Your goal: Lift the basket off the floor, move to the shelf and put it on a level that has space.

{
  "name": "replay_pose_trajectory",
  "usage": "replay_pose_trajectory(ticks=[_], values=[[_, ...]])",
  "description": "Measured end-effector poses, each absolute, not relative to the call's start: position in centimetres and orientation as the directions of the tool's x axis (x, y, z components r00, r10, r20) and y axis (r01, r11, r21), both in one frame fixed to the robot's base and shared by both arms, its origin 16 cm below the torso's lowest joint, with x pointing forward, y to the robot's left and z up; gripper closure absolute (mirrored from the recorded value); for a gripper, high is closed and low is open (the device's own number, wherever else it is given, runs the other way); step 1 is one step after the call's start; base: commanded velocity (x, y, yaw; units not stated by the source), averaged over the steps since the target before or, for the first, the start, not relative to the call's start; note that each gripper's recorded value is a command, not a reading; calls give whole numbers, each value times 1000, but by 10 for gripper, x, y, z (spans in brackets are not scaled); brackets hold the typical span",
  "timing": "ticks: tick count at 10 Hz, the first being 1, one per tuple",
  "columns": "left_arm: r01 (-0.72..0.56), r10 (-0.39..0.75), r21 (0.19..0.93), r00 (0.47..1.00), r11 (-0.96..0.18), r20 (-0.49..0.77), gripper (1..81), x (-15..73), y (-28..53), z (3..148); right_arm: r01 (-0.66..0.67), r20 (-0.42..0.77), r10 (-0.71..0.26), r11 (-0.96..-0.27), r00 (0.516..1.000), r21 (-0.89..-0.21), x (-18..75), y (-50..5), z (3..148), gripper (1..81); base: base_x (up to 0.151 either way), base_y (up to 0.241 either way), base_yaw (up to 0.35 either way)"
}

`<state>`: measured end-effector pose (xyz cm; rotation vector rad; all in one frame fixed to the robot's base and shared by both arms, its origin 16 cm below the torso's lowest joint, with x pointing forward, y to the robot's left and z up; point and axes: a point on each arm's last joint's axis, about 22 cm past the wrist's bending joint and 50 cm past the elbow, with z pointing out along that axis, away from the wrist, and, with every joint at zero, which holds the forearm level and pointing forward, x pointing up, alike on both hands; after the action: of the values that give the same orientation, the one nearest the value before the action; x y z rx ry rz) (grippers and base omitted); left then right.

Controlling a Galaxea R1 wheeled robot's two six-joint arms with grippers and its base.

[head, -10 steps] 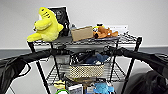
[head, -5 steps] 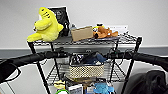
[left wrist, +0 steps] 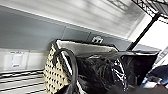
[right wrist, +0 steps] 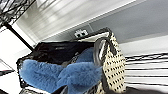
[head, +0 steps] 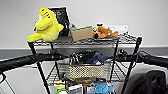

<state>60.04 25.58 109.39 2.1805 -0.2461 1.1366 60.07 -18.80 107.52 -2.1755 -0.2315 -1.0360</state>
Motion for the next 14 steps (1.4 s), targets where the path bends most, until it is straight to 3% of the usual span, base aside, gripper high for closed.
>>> replay_pose_trajectory(ticks=[7,14], values=[[-453,130,509,640,-732,757,10,501,286,1080,415,696,-173,-694,697,-589,509,-236,1082,10,0,0,0],[-321,197,611,753,-723,628,10,399,312,985,260,539,-208,-701,816,-665,416,-275,991,10,0,0,0]])
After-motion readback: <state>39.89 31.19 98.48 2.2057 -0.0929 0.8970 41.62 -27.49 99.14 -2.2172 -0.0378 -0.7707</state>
